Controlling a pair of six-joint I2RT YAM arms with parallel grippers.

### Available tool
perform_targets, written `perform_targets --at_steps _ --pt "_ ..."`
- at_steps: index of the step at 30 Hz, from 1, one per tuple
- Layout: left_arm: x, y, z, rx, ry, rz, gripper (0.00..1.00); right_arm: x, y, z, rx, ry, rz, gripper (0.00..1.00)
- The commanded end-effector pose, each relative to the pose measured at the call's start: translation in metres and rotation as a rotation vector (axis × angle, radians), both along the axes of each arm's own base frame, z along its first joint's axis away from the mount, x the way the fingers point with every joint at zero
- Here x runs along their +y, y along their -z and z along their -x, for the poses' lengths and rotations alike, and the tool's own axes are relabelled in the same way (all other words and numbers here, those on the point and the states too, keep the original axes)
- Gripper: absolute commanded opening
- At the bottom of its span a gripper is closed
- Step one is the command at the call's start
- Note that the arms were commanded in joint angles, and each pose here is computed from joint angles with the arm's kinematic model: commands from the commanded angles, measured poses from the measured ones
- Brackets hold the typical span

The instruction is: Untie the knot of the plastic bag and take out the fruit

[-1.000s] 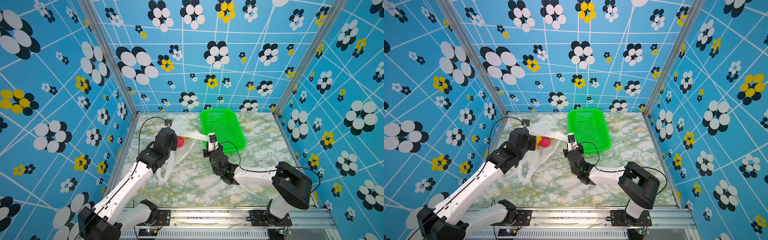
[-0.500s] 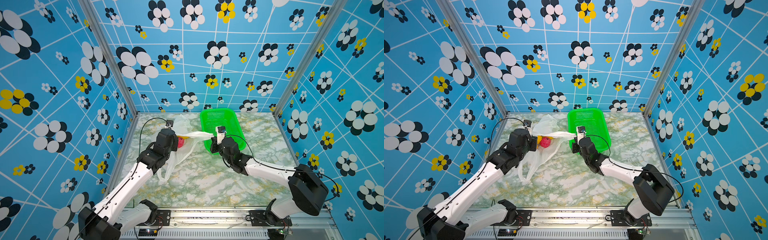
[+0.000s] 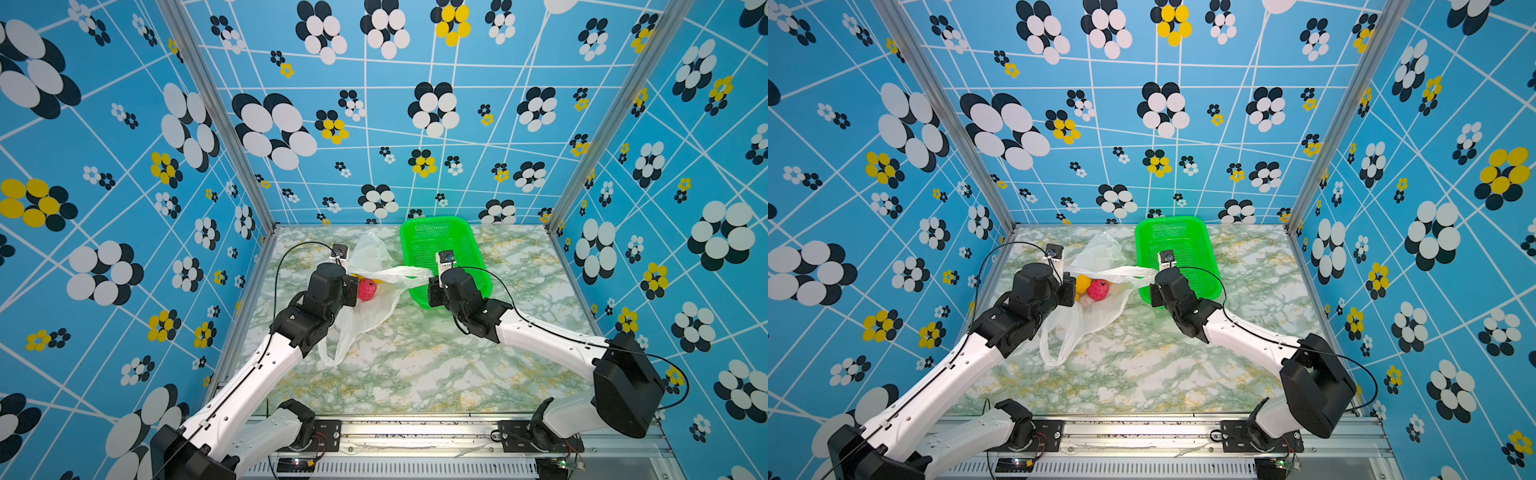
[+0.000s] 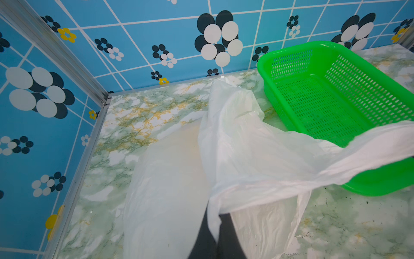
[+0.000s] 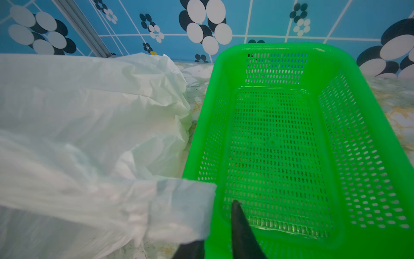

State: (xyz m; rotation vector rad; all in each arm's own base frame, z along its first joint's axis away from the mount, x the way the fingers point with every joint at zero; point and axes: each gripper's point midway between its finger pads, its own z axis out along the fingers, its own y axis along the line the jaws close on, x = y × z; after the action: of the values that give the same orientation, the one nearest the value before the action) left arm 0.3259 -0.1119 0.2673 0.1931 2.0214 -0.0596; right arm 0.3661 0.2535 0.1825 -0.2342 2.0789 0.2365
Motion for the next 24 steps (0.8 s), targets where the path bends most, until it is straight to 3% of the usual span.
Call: perform_targets --at_steps 1,8,15,24 --pt "-0.005 -0.019 -0.001 -0.059 0.015 0.085 0.00 -0.013 0.011 -0.007 0.053 0.044 0.039 0.38" --pt "0.014 -0.015 -0.012 -0.030 -0.146 0.091 0.00 -0.013 -0.011 0.009 -0.026 -0.030 -0.054 0.70" --pt "0.019 -0.014 -0.019 0.018 -0.224 0.109 0.00 -0.021 -0.049 0.047 -0.119 -0.145 -0.153 0.73" --pt "0.023 -0.008 -0.027 0.071 -0.282 0.063 0.00 -0.001 -0.100 0.133 -0.349 -0.427 -0.173 0.80"
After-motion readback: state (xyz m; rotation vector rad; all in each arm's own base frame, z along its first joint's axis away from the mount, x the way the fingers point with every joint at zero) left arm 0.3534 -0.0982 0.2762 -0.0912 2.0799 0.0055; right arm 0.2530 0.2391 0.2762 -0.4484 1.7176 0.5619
